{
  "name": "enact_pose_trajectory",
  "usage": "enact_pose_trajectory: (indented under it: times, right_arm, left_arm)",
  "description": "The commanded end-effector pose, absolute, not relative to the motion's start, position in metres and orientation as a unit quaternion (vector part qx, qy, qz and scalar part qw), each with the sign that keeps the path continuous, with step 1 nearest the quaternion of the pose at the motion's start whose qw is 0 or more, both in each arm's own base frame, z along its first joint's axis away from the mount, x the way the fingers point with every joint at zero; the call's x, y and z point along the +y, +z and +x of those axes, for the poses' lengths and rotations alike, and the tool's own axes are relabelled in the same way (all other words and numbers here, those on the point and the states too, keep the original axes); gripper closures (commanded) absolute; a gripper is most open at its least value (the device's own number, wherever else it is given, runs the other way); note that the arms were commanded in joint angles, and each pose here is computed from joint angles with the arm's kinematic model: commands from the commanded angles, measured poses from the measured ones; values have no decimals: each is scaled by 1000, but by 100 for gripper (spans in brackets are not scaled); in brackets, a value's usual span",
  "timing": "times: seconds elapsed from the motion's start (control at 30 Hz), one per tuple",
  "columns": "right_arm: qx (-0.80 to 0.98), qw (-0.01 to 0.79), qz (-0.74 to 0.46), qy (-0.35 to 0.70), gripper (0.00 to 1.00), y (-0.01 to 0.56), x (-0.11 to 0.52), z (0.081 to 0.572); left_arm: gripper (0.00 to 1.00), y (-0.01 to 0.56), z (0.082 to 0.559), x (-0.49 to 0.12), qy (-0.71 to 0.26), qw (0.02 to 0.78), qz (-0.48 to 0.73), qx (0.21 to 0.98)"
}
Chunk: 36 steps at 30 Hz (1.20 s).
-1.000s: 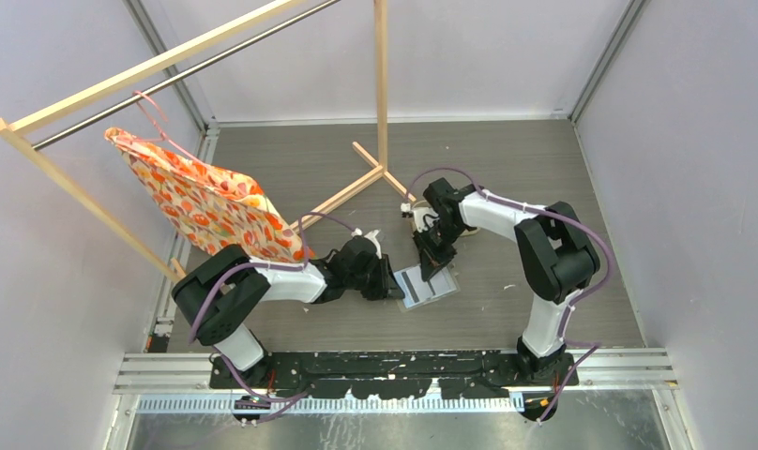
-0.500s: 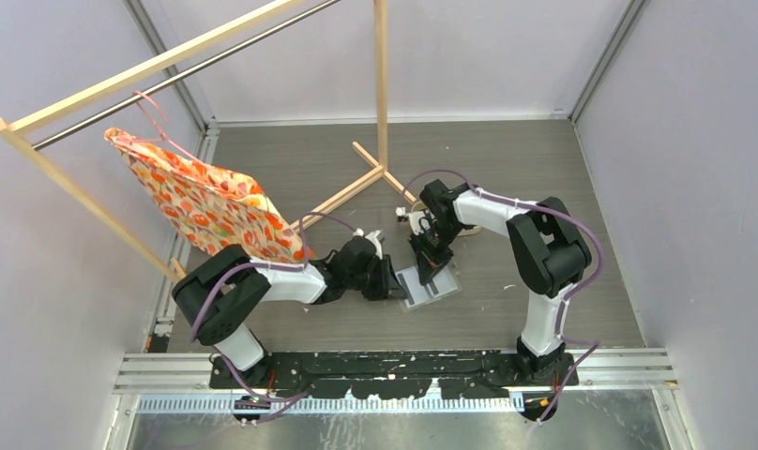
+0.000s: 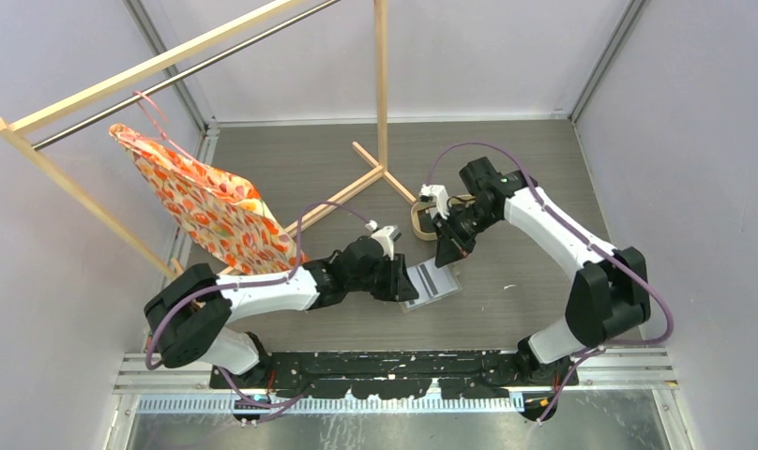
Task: Put the credit cards into the card holder
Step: Insert the credit card into the card holder, then turn over the card slot in the card holder.
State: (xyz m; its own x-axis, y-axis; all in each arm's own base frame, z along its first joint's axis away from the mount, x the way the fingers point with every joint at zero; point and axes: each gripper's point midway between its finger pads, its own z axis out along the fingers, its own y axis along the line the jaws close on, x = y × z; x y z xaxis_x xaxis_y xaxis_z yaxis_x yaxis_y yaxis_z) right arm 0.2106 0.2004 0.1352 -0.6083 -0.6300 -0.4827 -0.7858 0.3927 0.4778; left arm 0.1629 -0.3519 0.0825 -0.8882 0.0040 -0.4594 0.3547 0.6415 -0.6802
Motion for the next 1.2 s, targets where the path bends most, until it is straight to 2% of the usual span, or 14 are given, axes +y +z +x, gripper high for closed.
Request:
enact_pose_trajectory:
  times: [0.0,0.23,0.33,0.4,0.43,0.53,0.6,0.63,0.83,1.03,1.17]
  right_arm:
    - [794,165,-449,376,92,163,196,204]
    - [768,278,-439,375,92,198,181,208]
    - [748,304,-449,383,76,191,182,204]
    - [735,300,-465,392,77,180,183,199]
    - [735,295,-464,397,78,176,184,198]
    - [742,278,-454,407,80,165,187,202]
    - [757,270,-446,393,83,153,188,209]
    - [764,266,-443,386,84,146,189,212]
    - [814,200,-438,325,89,101,207,223]
    - [861,100,-418,271,91,64,225,222]
    - [871,79,-406,265,92,55,227,222]
  left_arm:
    - [64,107,167,-350,-373,268,145,876]
    - [63,135,169,-351,-328,333,196,862]
    - [63,156,175,-345,-308,379,210,847]
    - [62,167,181,-340,-306,409,207,834]
    - [58,171,183,-337,-307,422,204,828]
    - [34,179,190,-330,-320,462,180,807]
    - [8,180,192,-327,-334,475,163,798]
    - [1,175,193,-324,-337,474,149,800]
    - [3,154,187,-323,-359,432,122,818]
    - [21,144,181,-332,-431,402,39,807]
    - [33,133,179,-343,-438,379,31,814]
